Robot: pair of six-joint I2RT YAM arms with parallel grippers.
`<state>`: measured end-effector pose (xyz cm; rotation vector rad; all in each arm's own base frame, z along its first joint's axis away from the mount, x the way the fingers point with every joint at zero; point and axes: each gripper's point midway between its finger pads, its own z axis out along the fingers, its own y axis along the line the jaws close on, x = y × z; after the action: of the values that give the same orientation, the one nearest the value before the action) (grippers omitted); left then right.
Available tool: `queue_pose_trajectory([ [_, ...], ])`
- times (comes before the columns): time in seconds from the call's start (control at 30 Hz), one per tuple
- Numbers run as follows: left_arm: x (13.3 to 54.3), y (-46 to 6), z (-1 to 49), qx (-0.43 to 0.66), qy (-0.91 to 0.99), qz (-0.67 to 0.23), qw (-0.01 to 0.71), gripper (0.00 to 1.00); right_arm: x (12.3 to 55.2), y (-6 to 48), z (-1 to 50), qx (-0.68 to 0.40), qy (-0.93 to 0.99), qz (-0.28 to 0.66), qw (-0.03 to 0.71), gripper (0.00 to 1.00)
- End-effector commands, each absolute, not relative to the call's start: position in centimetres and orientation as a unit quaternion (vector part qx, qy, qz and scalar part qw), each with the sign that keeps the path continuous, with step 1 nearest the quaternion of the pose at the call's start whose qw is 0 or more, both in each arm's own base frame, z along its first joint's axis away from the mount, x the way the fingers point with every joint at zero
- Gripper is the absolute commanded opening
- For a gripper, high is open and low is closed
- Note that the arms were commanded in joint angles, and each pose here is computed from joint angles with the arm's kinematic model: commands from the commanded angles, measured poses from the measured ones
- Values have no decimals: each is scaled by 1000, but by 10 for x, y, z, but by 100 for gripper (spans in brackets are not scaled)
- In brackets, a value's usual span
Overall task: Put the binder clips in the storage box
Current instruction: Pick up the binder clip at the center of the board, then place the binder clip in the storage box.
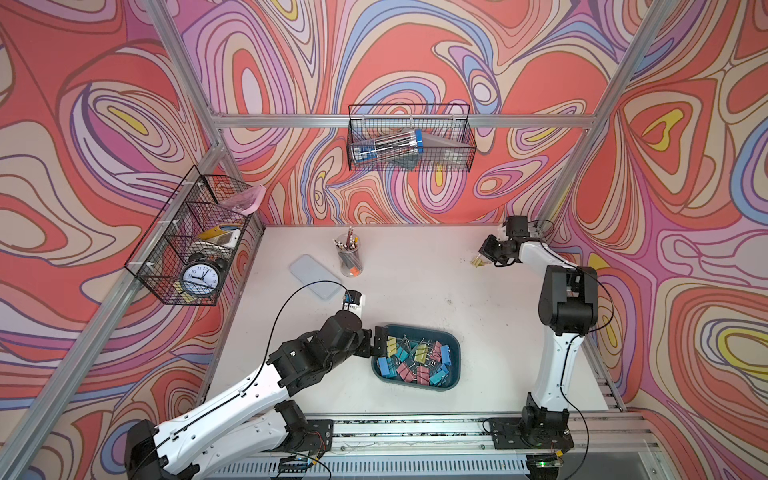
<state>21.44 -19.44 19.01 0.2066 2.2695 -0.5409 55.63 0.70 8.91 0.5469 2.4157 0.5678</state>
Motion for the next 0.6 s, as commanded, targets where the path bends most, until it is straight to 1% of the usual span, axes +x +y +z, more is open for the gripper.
queue_pose_trajectory([
  [0.0, 213, -186, 197, 77, 891, -205, 399, 99, 547, 12, 155, 199, 883, 233, 355, 0],
  [0.13, 212, -179, 199, 73, 888, -199, 408, 99, 513, 27, 201, 193, 864, 249, 392, 0],
  [0.3, 210, -172, 199, 73, 886, -192, 416, 99, 453, 64, 252, 172, 845, 268, 430, 0],
  [0.47, 209, -166, 199, 75, 885, -184, 422, 99, 394, 115, 271, 133, 845, 286, 431, 0],
  [0.57, 208, -162, 200, 79, 881, -181, 430, 99, 361, 149, 269, 109, 849, 307, 416, 0],
])
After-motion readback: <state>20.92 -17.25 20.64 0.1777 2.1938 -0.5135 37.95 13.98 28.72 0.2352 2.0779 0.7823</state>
